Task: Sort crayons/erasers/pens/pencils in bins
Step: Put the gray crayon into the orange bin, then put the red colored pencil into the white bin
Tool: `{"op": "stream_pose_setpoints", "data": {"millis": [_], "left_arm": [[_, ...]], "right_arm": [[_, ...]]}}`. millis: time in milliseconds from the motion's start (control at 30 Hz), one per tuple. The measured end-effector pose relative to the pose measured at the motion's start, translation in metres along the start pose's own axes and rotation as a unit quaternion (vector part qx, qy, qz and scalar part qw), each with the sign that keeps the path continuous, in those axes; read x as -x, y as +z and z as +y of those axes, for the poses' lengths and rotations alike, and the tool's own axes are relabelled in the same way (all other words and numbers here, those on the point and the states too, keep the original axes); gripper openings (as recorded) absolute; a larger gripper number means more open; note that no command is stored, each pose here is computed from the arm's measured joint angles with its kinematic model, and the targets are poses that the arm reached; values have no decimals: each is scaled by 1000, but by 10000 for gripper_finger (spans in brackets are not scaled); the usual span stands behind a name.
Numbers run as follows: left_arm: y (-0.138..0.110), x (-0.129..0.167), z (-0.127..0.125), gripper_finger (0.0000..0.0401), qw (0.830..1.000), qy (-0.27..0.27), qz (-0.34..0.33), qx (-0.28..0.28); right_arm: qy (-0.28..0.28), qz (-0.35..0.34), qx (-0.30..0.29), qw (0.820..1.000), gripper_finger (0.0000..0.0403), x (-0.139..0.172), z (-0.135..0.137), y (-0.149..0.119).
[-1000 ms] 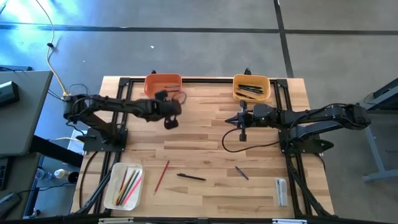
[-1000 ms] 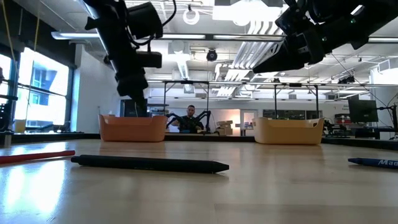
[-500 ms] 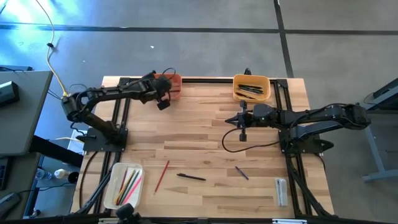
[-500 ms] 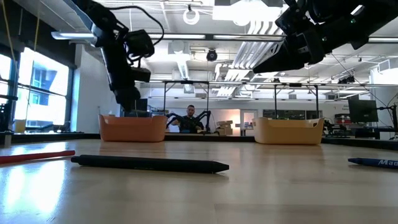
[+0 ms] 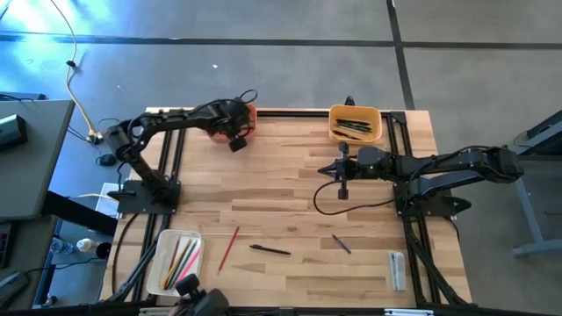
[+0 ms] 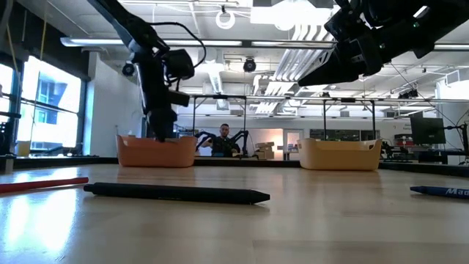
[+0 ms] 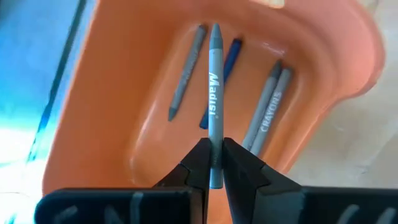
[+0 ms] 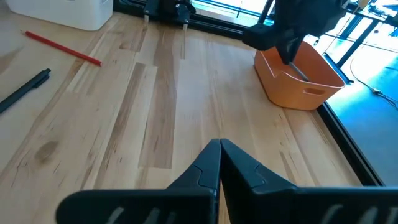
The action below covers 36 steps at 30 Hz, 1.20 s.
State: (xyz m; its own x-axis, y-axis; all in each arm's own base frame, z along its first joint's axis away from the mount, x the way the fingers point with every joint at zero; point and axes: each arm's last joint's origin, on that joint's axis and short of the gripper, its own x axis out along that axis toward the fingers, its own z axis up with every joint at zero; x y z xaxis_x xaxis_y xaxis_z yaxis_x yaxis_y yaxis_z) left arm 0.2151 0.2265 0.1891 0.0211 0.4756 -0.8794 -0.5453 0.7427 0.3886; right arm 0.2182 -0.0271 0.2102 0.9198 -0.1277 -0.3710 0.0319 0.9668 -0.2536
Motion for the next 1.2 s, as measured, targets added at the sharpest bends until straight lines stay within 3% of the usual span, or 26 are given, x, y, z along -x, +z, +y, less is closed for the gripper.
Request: {"op": "stream_pose_setpoints", "data": {"millis": [367, 733, 933, 1200], "left_arm": [[4, -16, -4, 27, 998, -17, 55, -18], [6, -12, -4, 81, 998, 19, 61, -21], [14, 9, -13, 80, 995, 28, 75, -52], [18, 57, -51, 30, 997, -11, 12, -71]], "right_arm": [[0, 0, 0, 1000, 0, 0, 0, 0], [0, 0, 0, 1000, 0, 0, 0, 0], [0, 0, 5, 1000, 0, 0, 0, 0], [0, 0, 5, 1000, 0, 0, 0, 0]]}}
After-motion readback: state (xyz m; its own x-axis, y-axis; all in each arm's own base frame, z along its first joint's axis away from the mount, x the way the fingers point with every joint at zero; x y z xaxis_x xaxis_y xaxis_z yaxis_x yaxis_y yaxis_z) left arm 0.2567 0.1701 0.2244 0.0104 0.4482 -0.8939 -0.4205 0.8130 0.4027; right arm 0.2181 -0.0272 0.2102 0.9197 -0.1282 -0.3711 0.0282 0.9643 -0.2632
